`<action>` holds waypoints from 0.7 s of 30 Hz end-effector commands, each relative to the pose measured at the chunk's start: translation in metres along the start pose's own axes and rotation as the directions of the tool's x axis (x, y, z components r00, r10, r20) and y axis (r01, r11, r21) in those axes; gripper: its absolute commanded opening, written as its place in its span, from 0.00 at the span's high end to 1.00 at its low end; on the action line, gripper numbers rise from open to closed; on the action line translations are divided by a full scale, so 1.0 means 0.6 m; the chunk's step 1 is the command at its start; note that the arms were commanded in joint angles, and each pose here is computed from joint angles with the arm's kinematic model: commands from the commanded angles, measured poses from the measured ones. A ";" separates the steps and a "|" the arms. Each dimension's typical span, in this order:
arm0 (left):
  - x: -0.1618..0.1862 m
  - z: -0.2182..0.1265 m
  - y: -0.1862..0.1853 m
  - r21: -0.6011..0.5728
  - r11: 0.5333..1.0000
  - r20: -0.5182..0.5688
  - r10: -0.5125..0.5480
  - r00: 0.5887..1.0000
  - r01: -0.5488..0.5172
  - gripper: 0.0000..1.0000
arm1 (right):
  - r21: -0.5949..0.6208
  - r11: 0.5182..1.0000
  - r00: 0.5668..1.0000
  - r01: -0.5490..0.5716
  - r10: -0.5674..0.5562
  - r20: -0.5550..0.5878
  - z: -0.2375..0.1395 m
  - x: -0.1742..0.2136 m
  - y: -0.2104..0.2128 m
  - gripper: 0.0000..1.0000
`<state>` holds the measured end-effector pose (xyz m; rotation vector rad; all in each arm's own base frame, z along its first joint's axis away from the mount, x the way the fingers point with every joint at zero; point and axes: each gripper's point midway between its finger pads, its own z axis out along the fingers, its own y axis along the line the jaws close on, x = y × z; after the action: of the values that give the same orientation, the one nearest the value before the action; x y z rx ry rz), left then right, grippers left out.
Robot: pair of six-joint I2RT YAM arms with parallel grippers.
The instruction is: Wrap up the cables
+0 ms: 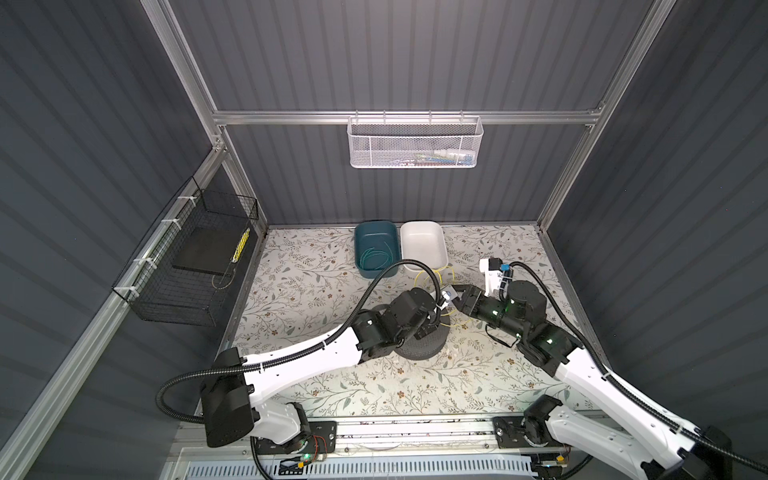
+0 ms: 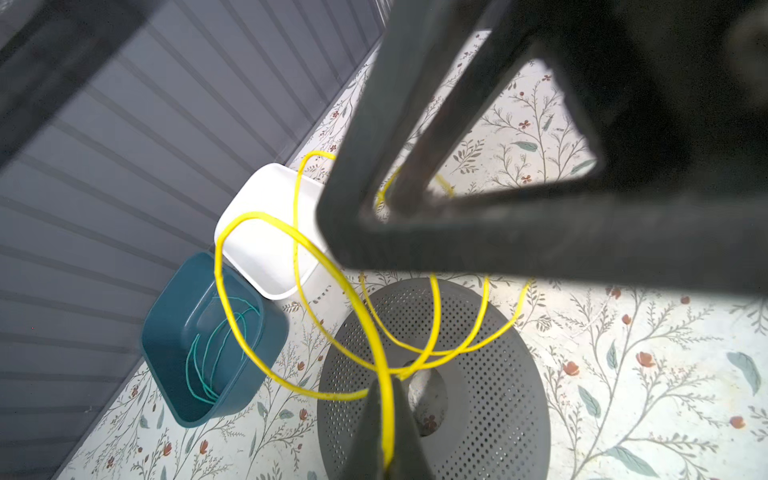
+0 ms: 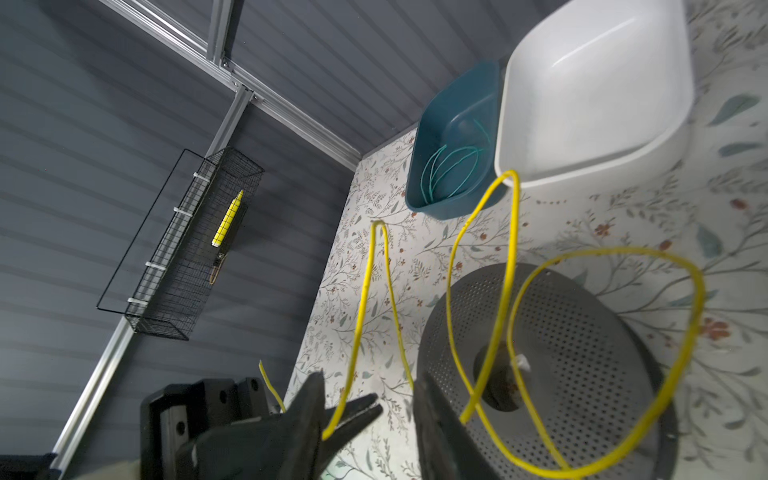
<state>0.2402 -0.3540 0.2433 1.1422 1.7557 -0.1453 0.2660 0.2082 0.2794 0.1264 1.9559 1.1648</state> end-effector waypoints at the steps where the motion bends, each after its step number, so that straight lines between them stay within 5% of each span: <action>1: -0.026 -0.018 0.021 -0.035 0.997 0.077 -0.073 0.994 0.076 1.00 | 0.026 1.000 0.997 0.012 -0.013 0.076 -0.035 -0.033 0.006 0.60; 8: -0.037 -0.025 0.021 -0.019 0.995 0.107 -0.097 0.990 0.100 1.00 | 0.049 0.999 0.996 -0.003 -0.001 0.093 -0.047 -0.043 -0.004 0.57; 12: -0.041 -0.025 0.020 -0.013 0.995 0.110 -0.097 0.989 0.099 1.00 | -0.030 0.999 1.000 -0.014 0.014 0.008 -0.015 -0.028 0.017 0.68; 21: -0.046 -0.031 0.022 -0.004 0.994 0.121 -0.110 0.987 0.111 1.00 | 0.001 0.999 0.999 -0.042 0.042 -0.005 0.018 -0.025 -0.004 0.65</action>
<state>0.2396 -0.3560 0.2619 1.0533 1.7338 -0.2233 0.2797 0.2045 0.2649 0.1803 2.0276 1.1600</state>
